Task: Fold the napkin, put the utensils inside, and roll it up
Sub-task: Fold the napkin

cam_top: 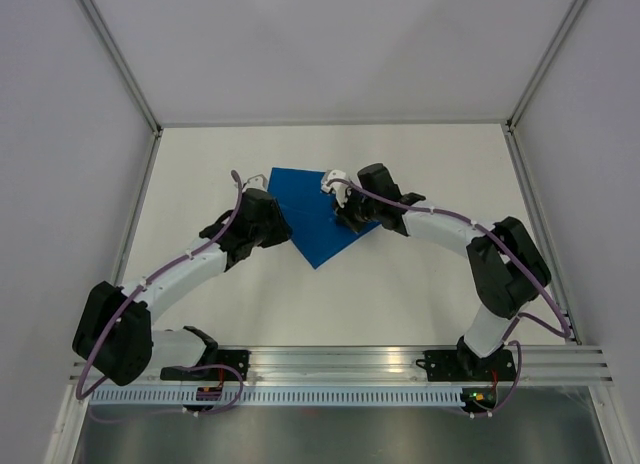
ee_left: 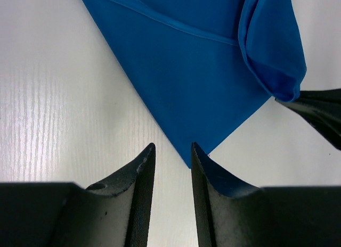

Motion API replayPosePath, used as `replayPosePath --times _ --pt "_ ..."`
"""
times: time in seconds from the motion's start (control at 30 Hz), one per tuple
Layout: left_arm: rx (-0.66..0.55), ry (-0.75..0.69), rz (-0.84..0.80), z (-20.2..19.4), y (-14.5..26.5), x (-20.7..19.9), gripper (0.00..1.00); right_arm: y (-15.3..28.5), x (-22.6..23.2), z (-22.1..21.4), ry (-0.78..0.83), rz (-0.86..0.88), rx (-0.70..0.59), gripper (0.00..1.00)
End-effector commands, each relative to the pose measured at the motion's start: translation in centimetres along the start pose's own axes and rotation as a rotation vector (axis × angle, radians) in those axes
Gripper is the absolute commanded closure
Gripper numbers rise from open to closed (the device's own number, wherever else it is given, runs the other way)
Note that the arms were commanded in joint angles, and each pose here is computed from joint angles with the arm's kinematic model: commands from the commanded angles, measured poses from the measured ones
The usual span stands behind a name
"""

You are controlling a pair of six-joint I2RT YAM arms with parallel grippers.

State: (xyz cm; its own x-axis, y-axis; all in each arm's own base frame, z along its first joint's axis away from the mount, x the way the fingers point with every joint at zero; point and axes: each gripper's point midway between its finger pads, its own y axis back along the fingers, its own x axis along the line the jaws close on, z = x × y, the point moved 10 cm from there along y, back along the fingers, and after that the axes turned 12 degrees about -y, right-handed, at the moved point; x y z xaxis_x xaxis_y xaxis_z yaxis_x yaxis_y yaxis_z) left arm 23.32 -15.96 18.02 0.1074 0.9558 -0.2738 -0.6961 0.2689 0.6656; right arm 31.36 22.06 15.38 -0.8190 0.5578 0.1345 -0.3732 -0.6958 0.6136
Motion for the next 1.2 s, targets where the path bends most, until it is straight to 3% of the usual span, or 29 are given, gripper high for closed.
replayPosePath --times 0.0,0.7,1.17 --pt "-0.024 0.053 -0.020 0.3 0.5 0.0 0.63 -0.5 1.3 0.0 0.110 0.019 -0.001 0.95" --pt "-0.016 0.058 -0.035 -0.7 0.5 0.8 0.64 -5.3 5.6 -2.2 0.182 0.098 0.130 0.96" --pt "-0.052 0.041 -0.055 -0.7 1.6 1.0 0.55 -6.6 6.3 -0.6 0.117 0.178 0.142 0.82"
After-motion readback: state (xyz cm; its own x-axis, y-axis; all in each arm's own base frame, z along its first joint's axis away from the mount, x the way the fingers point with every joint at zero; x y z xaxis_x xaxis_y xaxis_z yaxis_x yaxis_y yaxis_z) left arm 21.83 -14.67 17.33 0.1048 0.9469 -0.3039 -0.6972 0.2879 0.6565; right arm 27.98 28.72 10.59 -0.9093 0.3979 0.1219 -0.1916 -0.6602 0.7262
